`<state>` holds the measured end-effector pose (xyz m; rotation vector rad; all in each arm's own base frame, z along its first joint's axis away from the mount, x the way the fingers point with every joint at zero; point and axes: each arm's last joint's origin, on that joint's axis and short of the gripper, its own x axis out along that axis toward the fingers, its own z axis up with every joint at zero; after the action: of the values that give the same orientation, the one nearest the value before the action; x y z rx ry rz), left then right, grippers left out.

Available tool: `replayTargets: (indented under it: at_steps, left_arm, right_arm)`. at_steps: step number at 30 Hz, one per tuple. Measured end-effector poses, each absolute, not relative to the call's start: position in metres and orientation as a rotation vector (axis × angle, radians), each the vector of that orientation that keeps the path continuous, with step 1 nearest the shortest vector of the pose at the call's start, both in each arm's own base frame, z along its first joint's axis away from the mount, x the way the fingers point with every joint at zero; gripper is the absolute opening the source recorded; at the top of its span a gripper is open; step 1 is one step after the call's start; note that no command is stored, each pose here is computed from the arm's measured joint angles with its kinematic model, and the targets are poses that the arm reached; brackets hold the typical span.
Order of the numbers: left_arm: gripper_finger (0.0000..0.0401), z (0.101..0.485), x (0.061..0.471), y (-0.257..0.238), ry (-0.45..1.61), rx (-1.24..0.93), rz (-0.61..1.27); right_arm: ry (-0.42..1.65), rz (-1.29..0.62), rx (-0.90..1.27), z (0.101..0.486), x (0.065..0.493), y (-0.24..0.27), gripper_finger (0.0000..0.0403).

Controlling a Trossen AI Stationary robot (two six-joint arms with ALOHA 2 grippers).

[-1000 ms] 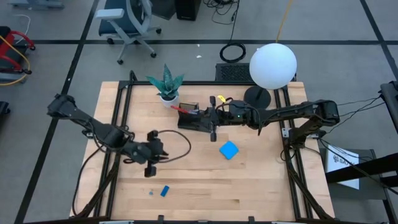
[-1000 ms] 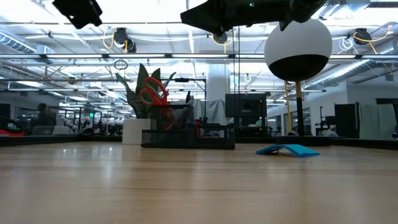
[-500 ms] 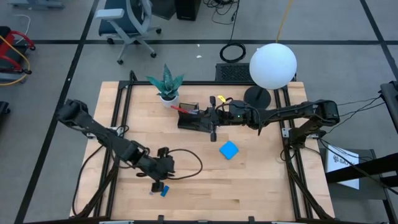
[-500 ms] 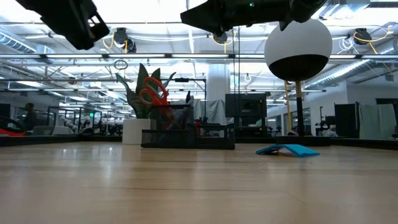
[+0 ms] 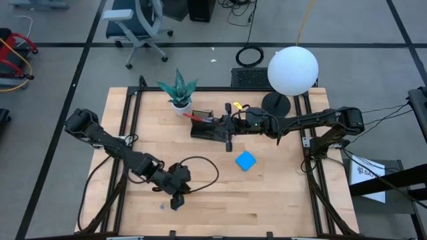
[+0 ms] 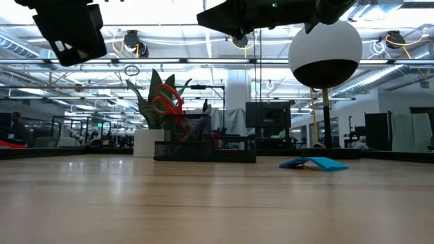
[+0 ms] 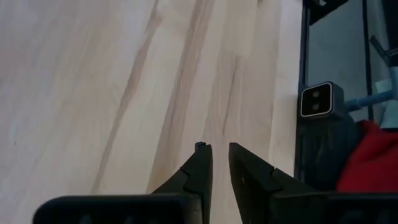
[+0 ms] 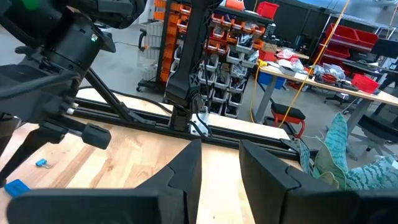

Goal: Pick and place office supplies into organizer
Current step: Put the blue eraser into the black desk organizer

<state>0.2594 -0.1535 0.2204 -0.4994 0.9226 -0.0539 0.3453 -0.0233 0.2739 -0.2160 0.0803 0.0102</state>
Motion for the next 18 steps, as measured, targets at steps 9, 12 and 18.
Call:
replayTargets:
  at_steps: [9,12,18]
  left_arm:
    - [0.0060,0.216,0.247,-0.162,0.998,-0.558,0.019]
    - [0.0060,0.213,0.242,-0.163,1.019,-0.578,0.074]
    - [0.0060,0.213,0.236,-0.170,1.028,-0.645,0.113]
  right_arm:
    - [0.080,0.013,-0.219,0.274,0.345,-0.022,0.0100]
    - [0.080,0.013,-0.219,0.274,0.345,-0.022,0.0100]
    - [0.080,0.013,-0.219,0.274,0.345,-0.022,0.0100]
